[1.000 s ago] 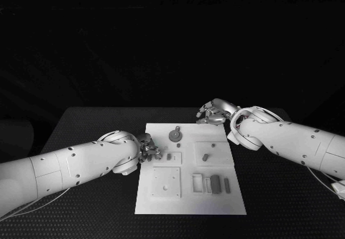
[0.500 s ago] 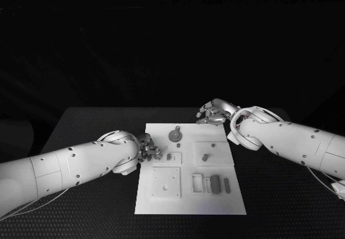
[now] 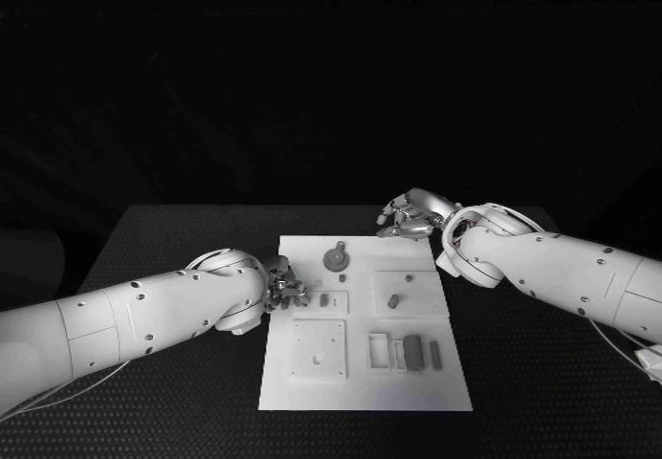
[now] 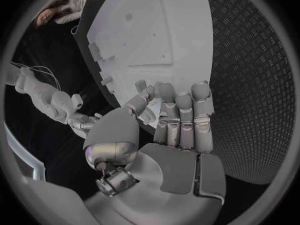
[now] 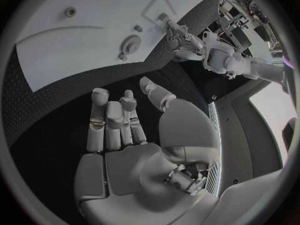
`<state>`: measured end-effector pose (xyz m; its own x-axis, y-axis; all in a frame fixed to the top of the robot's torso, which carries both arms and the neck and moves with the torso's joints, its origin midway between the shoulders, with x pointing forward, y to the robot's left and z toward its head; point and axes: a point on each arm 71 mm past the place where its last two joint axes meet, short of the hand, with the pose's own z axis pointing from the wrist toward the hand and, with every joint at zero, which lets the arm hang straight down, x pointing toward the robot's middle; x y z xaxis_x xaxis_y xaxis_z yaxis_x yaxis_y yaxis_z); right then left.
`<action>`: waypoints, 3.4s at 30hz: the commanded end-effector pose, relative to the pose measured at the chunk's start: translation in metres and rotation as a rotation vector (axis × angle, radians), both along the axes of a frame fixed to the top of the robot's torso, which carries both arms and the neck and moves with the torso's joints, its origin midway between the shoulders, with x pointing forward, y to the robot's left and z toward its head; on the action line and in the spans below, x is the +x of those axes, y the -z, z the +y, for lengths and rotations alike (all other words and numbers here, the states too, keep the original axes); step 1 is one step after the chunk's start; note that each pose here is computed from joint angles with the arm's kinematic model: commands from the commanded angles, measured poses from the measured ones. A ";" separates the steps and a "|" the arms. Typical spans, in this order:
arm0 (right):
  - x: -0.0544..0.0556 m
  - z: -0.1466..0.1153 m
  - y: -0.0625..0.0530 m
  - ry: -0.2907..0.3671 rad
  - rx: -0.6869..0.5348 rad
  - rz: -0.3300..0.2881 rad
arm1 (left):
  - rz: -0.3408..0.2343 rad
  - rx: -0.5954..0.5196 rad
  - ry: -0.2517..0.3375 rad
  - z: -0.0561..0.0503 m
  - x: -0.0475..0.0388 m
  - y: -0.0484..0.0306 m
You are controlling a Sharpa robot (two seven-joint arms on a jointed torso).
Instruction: Assemble the parts on the task board
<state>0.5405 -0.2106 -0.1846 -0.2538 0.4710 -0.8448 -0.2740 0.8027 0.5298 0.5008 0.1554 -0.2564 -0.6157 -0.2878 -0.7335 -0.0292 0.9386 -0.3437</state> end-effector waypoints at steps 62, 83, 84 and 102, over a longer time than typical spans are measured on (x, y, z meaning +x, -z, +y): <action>-0.001 0.001 0.001 -0.016 -0.003 0.005 | -0.035 0.003 0.009 -0.005 -0.0014 0.0058; -0.001 0.001 0.001 -0.015 -0.004 0.006 | 0.002 0.043 0.033 -0.004 -0.0038 0.0090; -0.001 0.001 0.001 -0.015 -0.004 0.006 | 0.001 0.044 0.033 -0.004 -0.0038 0.0089; 0.000 0.001 0.002 -0.015 -0.003 0.006 | -0.007 0.039 0.021 -0.004 -0.0029 0.0085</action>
<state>0.5405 -0.2110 -0.1857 -0.2561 0.4702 -0.8446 -0.2723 0.8032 0.5298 0.5011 0.1515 -0.2588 -0.5933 -0.2667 -0.7596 -0.0024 0.9441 -0.3296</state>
